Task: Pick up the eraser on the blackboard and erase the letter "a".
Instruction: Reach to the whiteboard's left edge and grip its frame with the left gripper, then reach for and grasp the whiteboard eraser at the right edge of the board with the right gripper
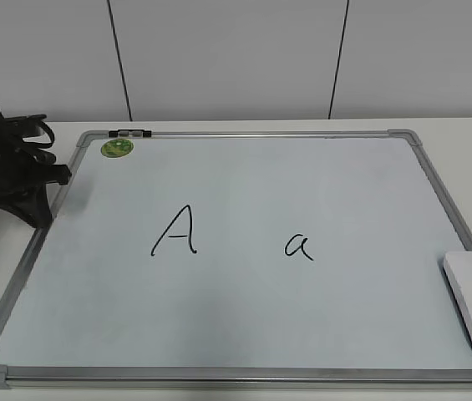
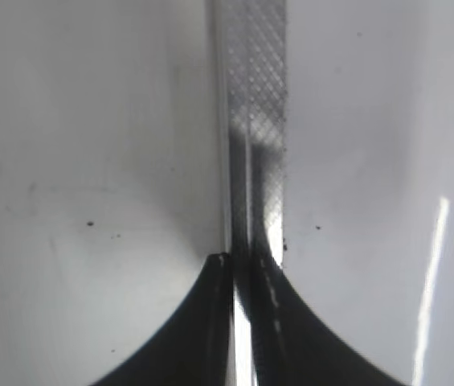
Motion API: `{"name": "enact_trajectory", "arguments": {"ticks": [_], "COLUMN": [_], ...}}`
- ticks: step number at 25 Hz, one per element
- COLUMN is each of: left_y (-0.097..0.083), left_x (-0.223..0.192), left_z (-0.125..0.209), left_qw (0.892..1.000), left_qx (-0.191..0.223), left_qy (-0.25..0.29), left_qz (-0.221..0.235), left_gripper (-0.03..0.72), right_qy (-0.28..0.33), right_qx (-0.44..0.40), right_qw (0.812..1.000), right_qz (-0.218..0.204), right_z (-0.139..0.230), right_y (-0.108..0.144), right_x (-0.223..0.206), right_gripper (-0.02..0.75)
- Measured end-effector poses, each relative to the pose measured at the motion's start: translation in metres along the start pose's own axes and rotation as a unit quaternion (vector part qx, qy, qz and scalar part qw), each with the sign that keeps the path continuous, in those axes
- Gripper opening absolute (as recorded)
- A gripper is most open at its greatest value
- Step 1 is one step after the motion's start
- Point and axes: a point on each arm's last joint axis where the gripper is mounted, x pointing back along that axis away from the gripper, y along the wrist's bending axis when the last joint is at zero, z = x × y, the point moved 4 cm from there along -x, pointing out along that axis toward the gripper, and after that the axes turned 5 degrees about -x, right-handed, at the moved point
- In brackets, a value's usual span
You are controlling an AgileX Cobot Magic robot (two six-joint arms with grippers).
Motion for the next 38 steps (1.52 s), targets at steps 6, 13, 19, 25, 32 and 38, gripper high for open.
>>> {"name": "enact_trajectory", "arguments": {"ticks": [6, 13, 19, 25, 32, 38], "left_y": [0.0, 0.0, 0.0, 0.0, 0.0, -0.001], "left_x": [0.0, 0.0, 0.0, 0.0, 0.0, 0.0], "left_z": [0.0, 0.001, 0.001, 0.001, 0.001, 0.001], "left_qw": [1.0, 1.0, 1.0, 1.0, 1.0, 1.0], "left_qx": [0.0, 0.0, 0.0, 0.0, 0.0, 0.002], "left_qy": [0.0, 0.002, 0.003, 0.004, 0.005, 0.005], "left_qz": [0.001, 0.0, 0.001, 0.001, 0.001, 0.003], "left_gripper": [0.029, 0.036, 0.042, 0.047, 0.054, 0.056], "right_qy": [0.0, 0.131, 0.239, 0.314, 0.375, 0.408], "right_qx": [-0.005, -0.017, -0.02, -0.022, -0.027, -0.043], "right_qw": [1.0, 0.991, 0.971, 0.949, 0.926, 0.911], "right_qz": [-0.011, 0.005, 0.01, 0.013, 0.028, 0.041], "right_z": [-0.001, -0.028, -0.049, -0.057, -0.052, -0.051], "right_y": [0.003, 0.0, 0.0, -0.001, -0.008, -0.012], "right_x": [0.0, -0.032, -0.067, -0.103, -0.156, -0.204], "right_gripper": [0.531, 0.531, 0.531, 0.553, 0.671, 0.673]}}
